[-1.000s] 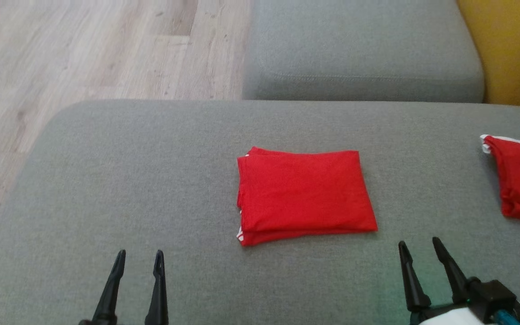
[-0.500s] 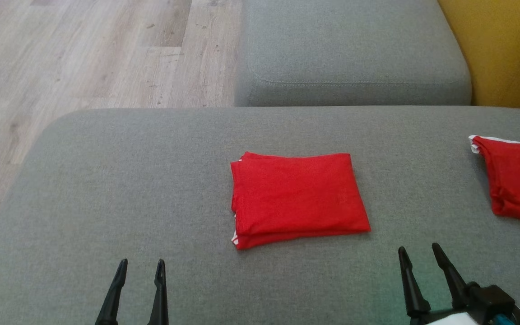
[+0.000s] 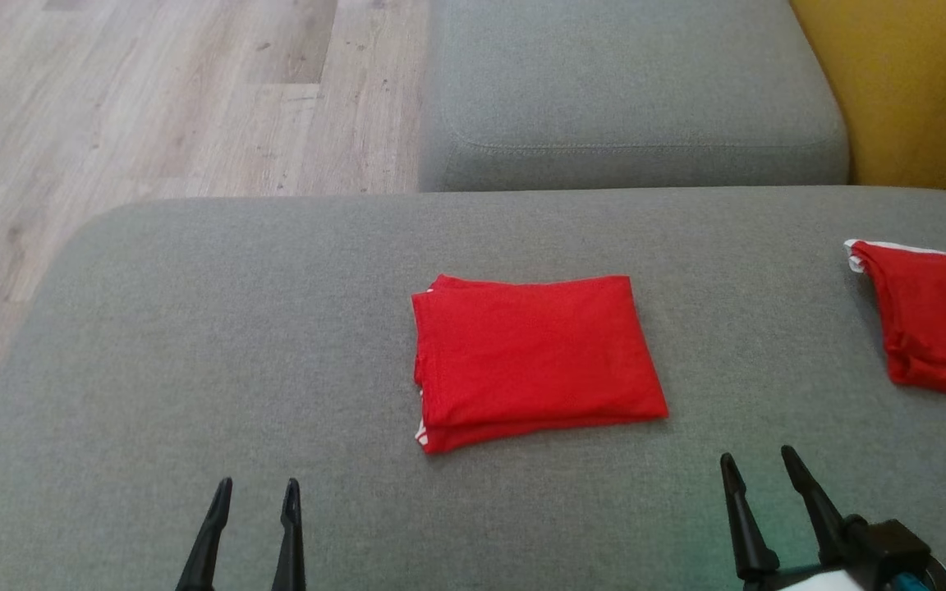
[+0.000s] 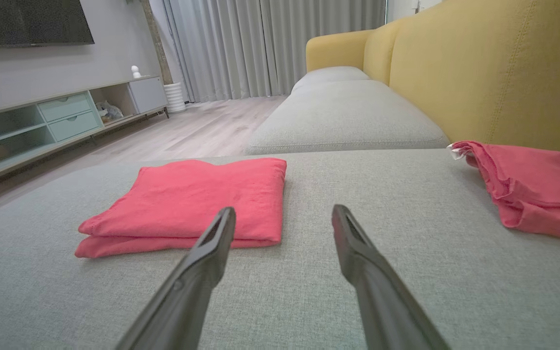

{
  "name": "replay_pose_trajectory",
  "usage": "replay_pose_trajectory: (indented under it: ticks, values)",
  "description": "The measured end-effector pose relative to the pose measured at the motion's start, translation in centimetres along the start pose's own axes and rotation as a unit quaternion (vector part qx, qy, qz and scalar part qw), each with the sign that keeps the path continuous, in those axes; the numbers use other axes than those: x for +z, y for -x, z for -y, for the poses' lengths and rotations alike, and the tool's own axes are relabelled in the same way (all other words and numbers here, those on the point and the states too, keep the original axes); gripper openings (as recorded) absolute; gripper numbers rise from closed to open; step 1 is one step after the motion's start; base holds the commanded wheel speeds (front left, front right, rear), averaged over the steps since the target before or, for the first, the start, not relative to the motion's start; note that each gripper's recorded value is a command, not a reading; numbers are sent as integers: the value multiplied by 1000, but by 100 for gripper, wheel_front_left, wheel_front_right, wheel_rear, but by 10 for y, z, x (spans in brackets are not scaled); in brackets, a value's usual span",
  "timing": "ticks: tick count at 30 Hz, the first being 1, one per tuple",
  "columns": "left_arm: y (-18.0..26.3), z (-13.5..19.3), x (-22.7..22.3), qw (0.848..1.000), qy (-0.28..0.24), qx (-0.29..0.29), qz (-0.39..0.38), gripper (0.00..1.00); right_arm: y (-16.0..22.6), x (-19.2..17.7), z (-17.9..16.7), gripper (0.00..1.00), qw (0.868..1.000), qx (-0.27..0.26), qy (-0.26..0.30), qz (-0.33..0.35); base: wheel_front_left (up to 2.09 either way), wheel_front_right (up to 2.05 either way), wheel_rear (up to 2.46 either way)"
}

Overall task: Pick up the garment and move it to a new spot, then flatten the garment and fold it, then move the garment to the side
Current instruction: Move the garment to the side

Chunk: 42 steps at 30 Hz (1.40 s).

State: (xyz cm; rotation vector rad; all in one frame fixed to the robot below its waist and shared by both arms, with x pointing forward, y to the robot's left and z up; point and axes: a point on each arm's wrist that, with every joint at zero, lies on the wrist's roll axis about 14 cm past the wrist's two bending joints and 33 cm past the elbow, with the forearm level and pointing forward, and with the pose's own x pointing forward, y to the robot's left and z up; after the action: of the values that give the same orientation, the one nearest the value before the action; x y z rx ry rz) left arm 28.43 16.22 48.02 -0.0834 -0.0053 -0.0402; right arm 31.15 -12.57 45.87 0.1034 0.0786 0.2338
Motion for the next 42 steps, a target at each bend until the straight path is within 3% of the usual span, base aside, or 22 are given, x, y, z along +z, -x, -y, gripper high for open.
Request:
replay_pose_trajectory:
  ticks: [7, 13, 22, 30, 31, 32, 33, 38, 42]
  values:
    - [-3, -10, -2, 1000, 13, 22, -6, 100, -6, -16, 3, 100, 1000, -1, -3, -29, 0, 0, 0]
    - [-8, -14, -4, 1000, 9, 27, -13, 100, -33, -38, -3, 100, 997, 18, -25, -72, 0, 0, 0]
    - [-40, -11, -3, 1000, 7, 7, -15, 100, -108, -49, 16, 100, 986, 12, -57, -158, 0, 0, 0]
    - [-50, -16, -7, 1000, 6, 14, -22, 100, -144, -72, -5, 100, 966, 47, -70, -245, 0, 0, 0]
    - [-50, -16, -8, 1000, 6, 15, -24, 100, -145, -76, -7, 96, 963, 51, -65, -256, 0, 0, 0]
    - [-50, -17, -9, 1000, 6, 16, -26, 100, -147, -78, -8, 42, 962, 55, -60, -261, 0, 0, 0]
    - [-50, -17, -10, 999, 6, 16, -27, 100, -150, -79, -8, 0, 962, 57, -54, -263, 0, 0, 0]
    - [-56, -20, -13, 999, 3, 22, -32, 100, -162, -76, -6, 0, 963, 66, -43, -259, 0, 0, 0]
    - [-63, -13, -20, 999, 7, 9, -41, 100, -163, -67, 24, 0, 968, 48, -17, -246, 0, 0, 0]
